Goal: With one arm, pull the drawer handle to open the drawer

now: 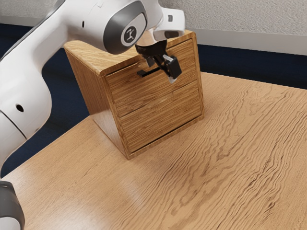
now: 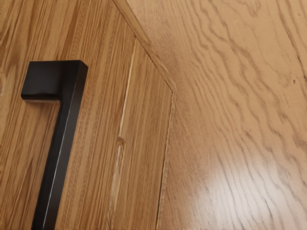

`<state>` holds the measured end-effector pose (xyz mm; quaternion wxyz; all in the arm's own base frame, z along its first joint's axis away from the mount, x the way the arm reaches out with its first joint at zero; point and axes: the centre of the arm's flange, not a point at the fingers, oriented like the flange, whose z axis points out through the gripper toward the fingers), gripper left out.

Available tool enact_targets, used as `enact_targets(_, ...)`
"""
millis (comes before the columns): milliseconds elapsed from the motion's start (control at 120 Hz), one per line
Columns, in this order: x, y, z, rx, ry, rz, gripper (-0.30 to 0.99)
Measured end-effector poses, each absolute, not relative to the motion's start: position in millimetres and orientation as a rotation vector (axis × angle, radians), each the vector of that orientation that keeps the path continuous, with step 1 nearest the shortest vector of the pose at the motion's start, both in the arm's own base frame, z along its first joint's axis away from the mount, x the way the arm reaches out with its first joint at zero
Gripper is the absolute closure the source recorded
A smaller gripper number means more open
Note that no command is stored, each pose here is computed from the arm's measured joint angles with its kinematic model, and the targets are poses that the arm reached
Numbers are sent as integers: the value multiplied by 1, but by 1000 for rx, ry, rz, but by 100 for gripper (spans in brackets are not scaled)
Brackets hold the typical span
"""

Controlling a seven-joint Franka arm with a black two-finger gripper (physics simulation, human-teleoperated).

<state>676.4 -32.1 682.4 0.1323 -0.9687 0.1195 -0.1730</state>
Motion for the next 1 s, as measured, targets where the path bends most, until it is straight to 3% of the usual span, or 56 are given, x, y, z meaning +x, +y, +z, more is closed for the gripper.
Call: enact_targets(1000,685,-30,660,-2789,352,-435,0)
